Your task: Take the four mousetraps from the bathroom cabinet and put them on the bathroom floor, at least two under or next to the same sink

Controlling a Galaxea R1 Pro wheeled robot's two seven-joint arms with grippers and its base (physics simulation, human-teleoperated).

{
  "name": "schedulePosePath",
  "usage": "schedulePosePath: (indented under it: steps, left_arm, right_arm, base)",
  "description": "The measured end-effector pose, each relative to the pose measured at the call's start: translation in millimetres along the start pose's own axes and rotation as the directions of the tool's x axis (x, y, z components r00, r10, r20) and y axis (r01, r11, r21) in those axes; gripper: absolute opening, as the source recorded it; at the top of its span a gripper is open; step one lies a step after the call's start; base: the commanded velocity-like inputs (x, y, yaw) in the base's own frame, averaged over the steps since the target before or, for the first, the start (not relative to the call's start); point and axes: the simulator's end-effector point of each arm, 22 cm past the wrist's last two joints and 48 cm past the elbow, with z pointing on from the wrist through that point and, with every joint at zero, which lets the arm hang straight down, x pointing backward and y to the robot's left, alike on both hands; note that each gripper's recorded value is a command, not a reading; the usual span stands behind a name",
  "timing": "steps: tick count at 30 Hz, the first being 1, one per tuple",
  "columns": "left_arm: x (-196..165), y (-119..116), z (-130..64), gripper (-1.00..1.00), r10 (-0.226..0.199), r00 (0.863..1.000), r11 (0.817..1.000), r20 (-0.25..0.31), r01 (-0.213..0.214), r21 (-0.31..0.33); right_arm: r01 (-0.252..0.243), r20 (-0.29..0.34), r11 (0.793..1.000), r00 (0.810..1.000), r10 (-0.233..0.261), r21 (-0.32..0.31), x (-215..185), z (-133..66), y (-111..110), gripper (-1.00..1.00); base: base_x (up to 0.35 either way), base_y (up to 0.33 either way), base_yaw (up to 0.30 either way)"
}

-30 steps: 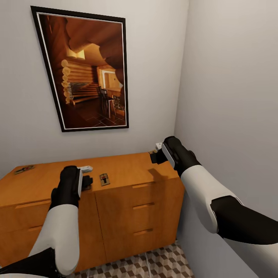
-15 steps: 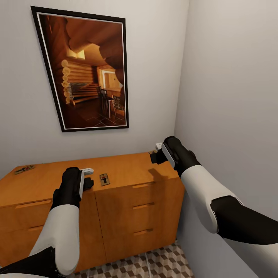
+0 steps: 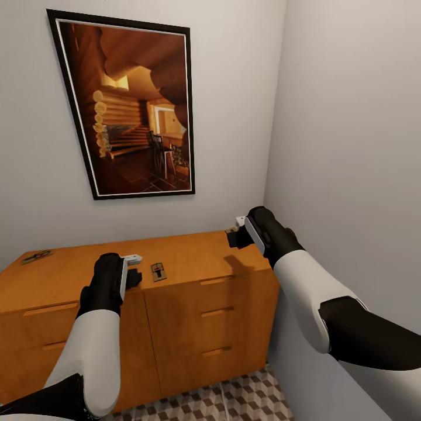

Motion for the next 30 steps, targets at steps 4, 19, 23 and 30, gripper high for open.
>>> schedulePosePath:
  steps: [4, 19, 23, 30]
  left_arm:
    - [-0.4, -0.1, 0.1, 1.00, 0.002, 1.000, 1.000, 0.002, -0.002, -0.001]
    - [-0.7, -0.2, 0.2, -1.00, 0.004, 1.000, 1.000, 0.004, -0.004, -0.003]
    - [-0.7, -0.2, 0.2, -1.00, 0.004, 1.000, 1.000, 0.004, -0.004, -0.003]
    - [-0.8, -0.3, 0.2, -1.00, 0.006, 1.000, 1.000, 0.003, -0.006, -0.005]
  right_arm:
    - [0.000, 0.000, 1.000, 1.000, 0.000, -0.002, 0.0, 0.0, 0.4, -1.00]
    - [-0.001, 0.000, 1.000, 1.000, 0.001, -0.006, 0.0, 0.0, 1.2, -1.00]
    - [-0.001, 0.000, 1.000, 1.000, 0.001, -0.008, 0.0, 0.0, 1.8, -1.00]
    - [-0.001, 0.000, 1.000, 1.000, 0.001, -0.009, 0.0, 0.0, 2.0, -1.00]
  base:
    - [0.000, 0.000, 0.000]
    - [0.000, 0.000, 0.000]
    - [0.000, 0.000, 0.000]
    - [0.000, 0.000, 0.000]
